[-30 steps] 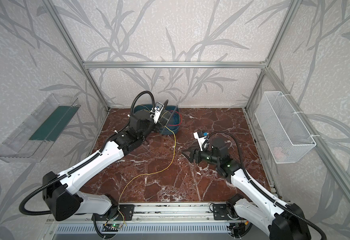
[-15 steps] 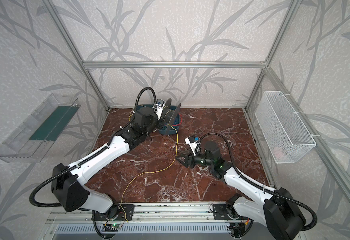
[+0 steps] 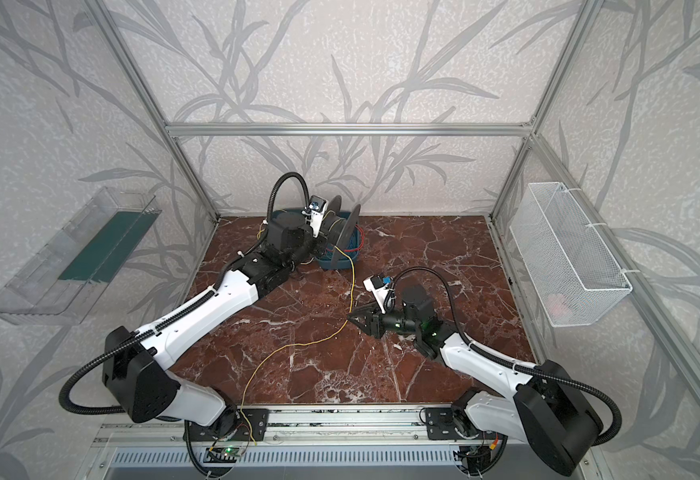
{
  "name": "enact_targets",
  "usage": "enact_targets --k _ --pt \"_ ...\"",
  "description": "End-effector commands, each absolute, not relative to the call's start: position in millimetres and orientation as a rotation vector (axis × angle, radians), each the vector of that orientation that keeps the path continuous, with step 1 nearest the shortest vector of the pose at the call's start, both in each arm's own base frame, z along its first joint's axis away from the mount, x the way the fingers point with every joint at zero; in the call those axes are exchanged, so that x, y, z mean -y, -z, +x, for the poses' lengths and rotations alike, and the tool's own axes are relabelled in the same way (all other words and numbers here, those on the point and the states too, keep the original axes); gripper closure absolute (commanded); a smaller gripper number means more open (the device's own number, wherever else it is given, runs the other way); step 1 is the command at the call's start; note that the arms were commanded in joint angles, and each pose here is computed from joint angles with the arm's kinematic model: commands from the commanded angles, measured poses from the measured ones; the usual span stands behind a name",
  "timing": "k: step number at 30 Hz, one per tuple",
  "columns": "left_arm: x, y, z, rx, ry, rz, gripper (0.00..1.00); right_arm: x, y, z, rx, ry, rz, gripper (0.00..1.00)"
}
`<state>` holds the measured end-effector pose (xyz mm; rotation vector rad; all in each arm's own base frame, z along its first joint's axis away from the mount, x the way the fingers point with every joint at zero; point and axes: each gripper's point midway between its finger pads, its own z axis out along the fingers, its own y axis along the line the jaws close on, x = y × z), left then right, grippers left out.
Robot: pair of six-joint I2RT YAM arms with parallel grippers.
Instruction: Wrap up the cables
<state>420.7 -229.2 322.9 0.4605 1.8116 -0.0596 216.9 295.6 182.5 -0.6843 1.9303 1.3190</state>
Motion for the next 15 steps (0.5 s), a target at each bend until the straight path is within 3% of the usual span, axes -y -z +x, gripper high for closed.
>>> enact_targets --k 1,9,15 --pt "228 -386 424 -1.654 0.140 0.355 1.00 -306 -194 213 -1.856 -1.340 -0.708 0.66" --pt "227 -390 424 -1.646 0.148 0.341 1.00 -307 -185 219 -1.885 -1.318 -0.661 0.92" --pt "219 -396 425 -1.637 0.143 0.321 1.00 -301 -190 215 -1.892 -1.297 -0.666 0.98"
